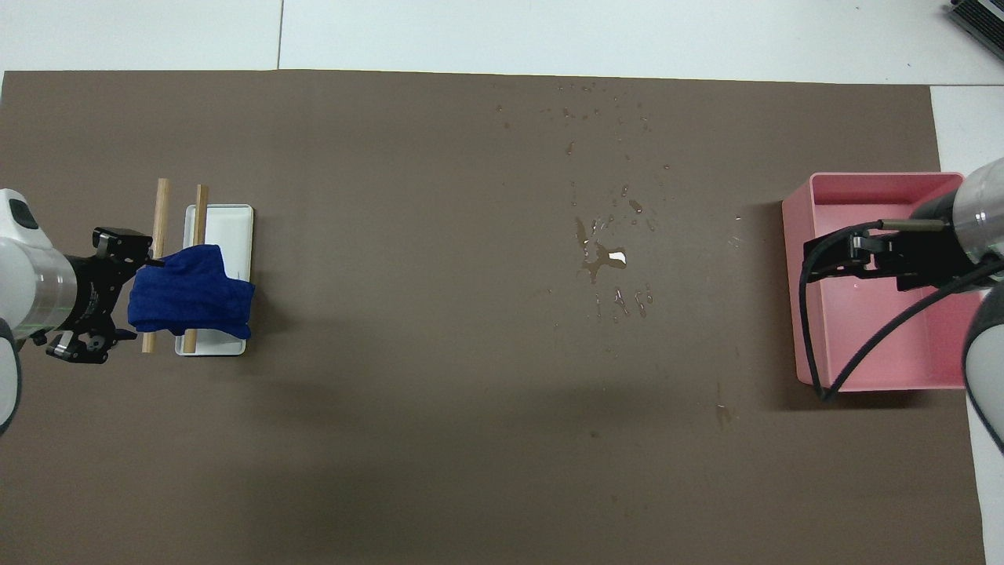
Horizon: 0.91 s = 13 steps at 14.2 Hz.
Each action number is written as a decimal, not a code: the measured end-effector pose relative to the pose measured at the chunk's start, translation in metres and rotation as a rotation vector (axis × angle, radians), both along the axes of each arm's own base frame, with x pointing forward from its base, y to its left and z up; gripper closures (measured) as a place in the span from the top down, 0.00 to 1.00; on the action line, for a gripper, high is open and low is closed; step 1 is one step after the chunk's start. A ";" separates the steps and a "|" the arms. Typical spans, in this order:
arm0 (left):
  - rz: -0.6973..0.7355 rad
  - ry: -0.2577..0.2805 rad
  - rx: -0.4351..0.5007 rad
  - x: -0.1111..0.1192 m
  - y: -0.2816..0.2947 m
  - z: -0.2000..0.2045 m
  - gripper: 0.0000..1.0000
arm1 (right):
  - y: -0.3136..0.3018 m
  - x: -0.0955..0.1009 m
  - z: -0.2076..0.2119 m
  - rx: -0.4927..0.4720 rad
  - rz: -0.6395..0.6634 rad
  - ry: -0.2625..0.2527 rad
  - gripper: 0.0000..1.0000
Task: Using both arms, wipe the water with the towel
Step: 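Reach the left gripper down to the blue towel on the white tray, then grasp the blue towel with the left gripper and lift it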
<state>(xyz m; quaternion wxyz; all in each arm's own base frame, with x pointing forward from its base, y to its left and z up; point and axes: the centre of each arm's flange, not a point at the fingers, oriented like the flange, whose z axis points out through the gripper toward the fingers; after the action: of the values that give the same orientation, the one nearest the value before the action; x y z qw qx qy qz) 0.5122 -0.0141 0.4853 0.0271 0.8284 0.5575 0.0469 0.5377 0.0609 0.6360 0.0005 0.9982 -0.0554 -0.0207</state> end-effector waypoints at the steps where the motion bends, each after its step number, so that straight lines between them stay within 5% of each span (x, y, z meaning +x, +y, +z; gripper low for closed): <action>1: 0.015 -0.014 -0.002 0.000 0.002 -0.007 1.00 | 0.000 0.000 0.000 0.000 0.000 0.000 1.00; 8: 0.167 -0.063 -0.015 0.003 0.038 -0.062 1.00 | 0.000 0.000 0.000 0.000 0.001 0.000 1.00; 13: 0.261 -0.076 -0.033 0.004 0.020 -0.066 1.00 | 0.000 -0.001 0.000 0.000 0.001 0.000 1.00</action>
<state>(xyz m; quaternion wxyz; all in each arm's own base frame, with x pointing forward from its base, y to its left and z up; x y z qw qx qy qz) 0.5165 0.0061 0.4196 0.0557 0.7460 0.6597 0.0721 0.5372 0.0613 0.6364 0.0003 0.9983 -0.0551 -0.0204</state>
